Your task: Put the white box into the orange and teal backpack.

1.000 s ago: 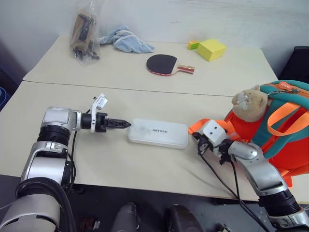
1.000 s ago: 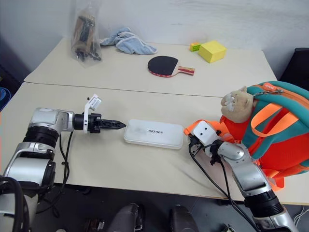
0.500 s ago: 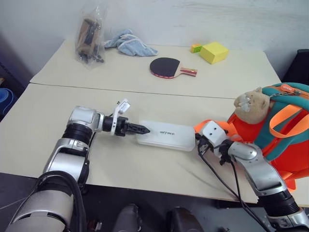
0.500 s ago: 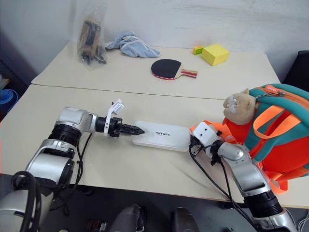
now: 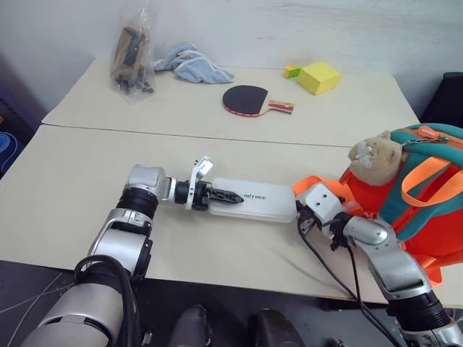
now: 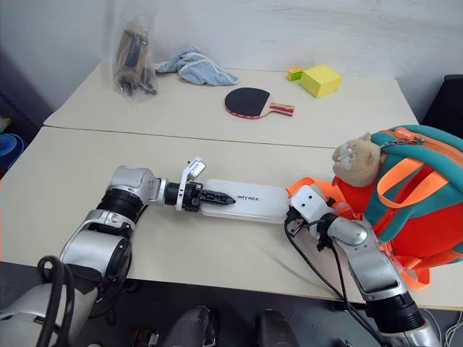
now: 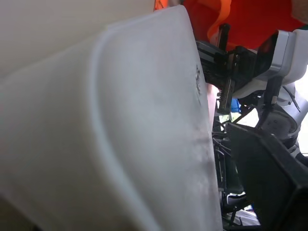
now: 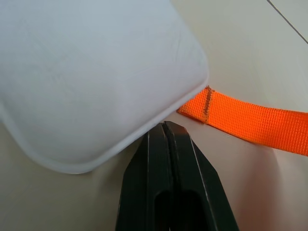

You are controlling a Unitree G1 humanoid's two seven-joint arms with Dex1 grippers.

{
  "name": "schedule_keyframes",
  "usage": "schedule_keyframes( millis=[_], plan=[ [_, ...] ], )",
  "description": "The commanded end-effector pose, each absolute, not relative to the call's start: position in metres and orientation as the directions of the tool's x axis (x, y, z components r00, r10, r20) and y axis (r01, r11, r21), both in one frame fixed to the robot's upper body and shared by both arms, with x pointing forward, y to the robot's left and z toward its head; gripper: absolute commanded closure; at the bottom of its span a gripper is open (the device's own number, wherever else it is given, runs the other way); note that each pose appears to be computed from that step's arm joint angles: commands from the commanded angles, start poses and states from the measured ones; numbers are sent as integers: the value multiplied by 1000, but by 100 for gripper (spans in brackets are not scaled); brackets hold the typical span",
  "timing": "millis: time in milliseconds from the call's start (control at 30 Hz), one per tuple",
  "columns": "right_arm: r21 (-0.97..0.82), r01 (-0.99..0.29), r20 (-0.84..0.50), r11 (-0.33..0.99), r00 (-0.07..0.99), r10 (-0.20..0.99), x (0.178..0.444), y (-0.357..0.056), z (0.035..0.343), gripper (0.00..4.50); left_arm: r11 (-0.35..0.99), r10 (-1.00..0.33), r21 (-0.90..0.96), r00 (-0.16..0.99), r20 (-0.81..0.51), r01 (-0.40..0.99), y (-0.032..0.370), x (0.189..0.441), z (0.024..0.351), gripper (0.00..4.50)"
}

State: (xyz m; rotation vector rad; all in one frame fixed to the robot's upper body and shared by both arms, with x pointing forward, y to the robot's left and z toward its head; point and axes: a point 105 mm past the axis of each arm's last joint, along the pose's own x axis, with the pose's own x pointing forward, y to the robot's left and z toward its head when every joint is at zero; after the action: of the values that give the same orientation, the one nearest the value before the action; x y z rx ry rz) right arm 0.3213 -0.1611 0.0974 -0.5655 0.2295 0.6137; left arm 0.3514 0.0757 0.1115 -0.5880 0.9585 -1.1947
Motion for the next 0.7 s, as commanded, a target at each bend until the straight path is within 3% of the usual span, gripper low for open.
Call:
schedule_keyframes(
  millis=[33,167,467,533,633,700],
  plan=[
    [-414,-625,-387,662,779,493,315,-158,89,450,237,-970,-826,77,-231,511,80,353,129,218],
    [-417,-622,-387,663,781,490,312,-159,88,450,176,-984,-854,101,-144,489,87,354,148,323],
    [-438,-575,-357,691,816,454,308,-170,99,450,71,-995,-842,98,-22,534,88,346,184,330],
    [-333,-561,-325,758,823,466,294,-173,110,450,32,-996,-813,87,23,582,85,342,194,330],
    [-157,-579,-285,800,802,524,248,-174,128,394,-27,-995,-757,56,84,653,81,334,211,330],
    [-83,-554,-257,828,815,520,218,-181,140,333,-2,-995,-681,68,76,732,80,332,215,330]
  ],
)
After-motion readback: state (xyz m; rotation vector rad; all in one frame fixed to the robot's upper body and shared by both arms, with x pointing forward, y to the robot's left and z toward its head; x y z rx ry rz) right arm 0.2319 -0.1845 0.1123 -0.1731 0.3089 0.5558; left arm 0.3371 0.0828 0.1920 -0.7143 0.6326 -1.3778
